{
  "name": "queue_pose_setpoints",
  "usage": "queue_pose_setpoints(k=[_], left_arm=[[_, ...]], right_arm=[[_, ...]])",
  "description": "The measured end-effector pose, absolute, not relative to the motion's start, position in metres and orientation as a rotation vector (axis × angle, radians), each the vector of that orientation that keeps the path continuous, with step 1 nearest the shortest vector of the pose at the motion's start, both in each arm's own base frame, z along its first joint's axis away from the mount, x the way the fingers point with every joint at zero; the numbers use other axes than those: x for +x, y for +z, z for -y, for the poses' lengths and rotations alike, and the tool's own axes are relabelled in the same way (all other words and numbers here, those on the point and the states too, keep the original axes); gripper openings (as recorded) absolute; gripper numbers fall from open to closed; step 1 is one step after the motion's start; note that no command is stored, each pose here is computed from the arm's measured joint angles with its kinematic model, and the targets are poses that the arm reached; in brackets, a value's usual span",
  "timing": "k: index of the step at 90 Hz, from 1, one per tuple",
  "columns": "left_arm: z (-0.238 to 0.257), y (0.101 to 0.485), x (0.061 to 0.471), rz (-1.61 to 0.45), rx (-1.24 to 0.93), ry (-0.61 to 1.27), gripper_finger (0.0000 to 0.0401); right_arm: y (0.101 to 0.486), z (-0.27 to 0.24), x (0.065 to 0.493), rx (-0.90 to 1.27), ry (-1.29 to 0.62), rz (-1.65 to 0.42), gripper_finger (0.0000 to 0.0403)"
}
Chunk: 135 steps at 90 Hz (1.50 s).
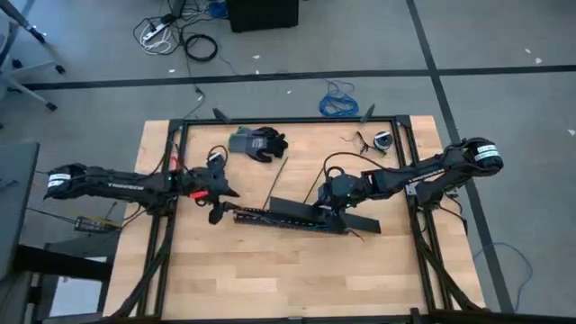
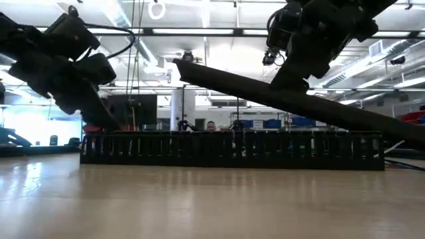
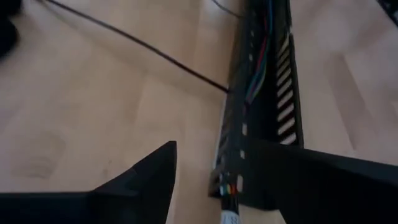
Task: Ziptie cables
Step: Close the black cable duct cover
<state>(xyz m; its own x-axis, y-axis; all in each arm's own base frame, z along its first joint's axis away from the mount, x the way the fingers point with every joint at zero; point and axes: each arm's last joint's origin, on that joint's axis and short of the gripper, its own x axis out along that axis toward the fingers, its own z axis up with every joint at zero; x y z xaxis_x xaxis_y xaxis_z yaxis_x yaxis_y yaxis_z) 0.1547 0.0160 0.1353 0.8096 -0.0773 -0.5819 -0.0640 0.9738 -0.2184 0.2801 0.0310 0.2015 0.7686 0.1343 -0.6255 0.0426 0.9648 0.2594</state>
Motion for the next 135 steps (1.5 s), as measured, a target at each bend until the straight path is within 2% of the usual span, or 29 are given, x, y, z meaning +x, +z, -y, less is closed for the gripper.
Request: queue_pose_setpoints(k=[36,46,61,93,122,135], left_arm=[[-0.015,0.121,0.166,-0.674,-0.234,-0.018,0.0213],[-0.015,0.119,0.169,-0.674,-0.240,-0.034,0.0201],[-0.014,0.120,0.171,-0.652,-0.243,-0.063,0.0151],[-0.014,0.121,0.172,-0.631,-0.238,-0.068,0.0011],[-0.015,0.125,0.174,-0.590,-0.234,-0.070,0.0010],[-0.016,0.128,0.177,-0.568,-0.162,-0.046,0.0009]], right_arm=[[0.201,-0.031,0.280,0.284,0.049,-0.696,0.0224],[0.201,-0.031,0.280,0.288,0.054,-0.697,0.0224],[0.201,-0.032,0.280,0.283,0.068,-0.699,0.0224],[0.200,-0.037,0.280,0.232,0.108,-0.703,0.0224],[0.200,-0.037,0.280,0.210,0.114,-0.702,0.0224],[0.199,-0.035,0.279,0.163,0.115,-0.708,0.0224]])
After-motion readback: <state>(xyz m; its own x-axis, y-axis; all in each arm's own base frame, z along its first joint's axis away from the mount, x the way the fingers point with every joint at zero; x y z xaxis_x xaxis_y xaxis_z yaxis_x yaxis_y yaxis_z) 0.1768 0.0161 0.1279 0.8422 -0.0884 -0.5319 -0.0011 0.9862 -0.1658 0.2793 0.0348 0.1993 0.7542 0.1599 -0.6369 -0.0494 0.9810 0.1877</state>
